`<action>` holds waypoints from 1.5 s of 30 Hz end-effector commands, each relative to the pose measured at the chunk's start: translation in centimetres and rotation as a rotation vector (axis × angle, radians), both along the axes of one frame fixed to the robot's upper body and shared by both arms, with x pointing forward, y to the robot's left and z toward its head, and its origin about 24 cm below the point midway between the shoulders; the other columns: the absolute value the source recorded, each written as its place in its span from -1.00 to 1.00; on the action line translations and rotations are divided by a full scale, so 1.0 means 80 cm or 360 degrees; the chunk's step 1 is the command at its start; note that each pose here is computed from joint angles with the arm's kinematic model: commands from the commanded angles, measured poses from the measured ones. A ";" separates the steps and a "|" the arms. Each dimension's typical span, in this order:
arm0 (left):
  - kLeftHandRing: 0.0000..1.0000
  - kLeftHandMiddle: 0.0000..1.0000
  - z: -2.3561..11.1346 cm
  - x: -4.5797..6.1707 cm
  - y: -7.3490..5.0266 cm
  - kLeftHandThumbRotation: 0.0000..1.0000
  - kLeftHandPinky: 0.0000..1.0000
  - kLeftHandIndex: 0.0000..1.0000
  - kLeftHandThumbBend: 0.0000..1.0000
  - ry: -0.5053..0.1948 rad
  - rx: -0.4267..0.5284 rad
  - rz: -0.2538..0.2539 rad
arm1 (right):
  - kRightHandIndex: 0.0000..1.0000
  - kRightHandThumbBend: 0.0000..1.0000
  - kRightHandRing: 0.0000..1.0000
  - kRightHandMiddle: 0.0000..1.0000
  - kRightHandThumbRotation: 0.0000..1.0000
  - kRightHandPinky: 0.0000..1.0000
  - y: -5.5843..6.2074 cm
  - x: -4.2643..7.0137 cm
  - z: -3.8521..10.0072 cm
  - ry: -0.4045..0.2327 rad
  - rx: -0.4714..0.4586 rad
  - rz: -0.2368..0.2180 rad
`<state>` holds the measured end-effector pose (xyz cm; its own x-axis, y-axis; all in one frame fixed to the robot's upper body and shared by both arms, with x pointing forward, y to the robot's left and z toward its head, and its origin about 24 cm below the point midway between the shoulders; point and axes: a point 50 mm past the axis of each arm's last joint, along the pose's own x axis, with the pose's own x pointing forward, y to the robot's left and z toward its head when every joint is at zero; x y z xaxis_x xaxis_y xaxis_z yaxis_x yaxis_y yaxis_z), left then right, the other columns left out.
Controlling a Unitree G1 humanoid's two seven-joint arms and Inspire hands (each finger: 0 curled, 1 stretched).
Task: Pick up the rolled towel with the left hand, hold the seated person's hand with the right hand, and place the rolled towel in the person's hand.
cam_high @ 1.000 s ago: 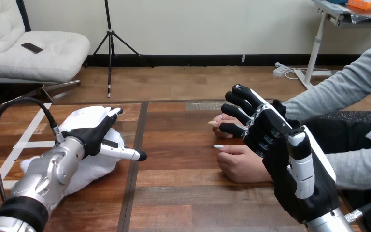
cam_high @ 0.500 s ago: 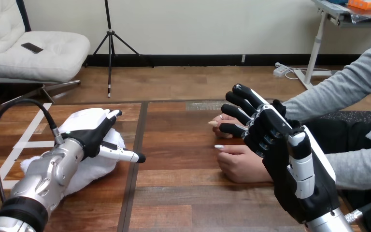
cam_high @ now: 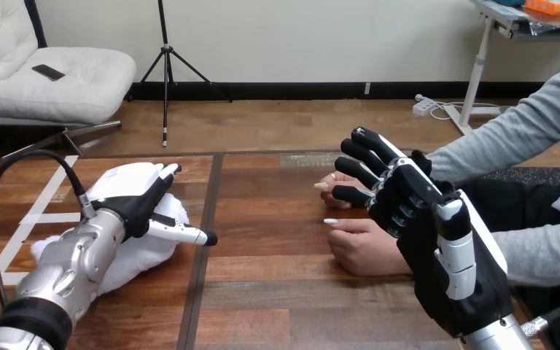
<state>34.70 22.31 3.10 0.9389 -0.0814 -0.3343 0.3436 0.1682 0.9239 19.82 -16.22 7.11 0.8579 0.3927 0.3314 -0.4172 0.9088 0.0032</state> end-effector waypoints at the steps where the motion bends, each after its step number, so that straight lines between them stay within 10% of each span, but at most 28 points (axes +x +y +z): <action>1: 0.99 1.00 0.032 0.019 0.002 0.33 0.89 0.95 1.00 -0.0129 0.0033 -0.0002 | 0.83 0.68 0.82 0.84 1.00 0.66 -0.001 0.004 0.021 -0.0119 0.0013 0.0004; 45: 0.91 0.97 0.022 0.015 0.014 0.24 0.81 0.88 1.00 -0.0053 0.0075 0.0047 | 0.83 0.75 0.81 0.82 1.00 0.67 -0.001 0.002 0.028 -0.0140 0.0003 -0.0004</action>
<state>34.17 23.60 2.15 0.9241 -0.0315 -0.3808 0.3805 0.1660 0.9098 19.77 -16.24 7.30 0.8600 0.3904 0.3286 -0.4159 0.9094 0.0080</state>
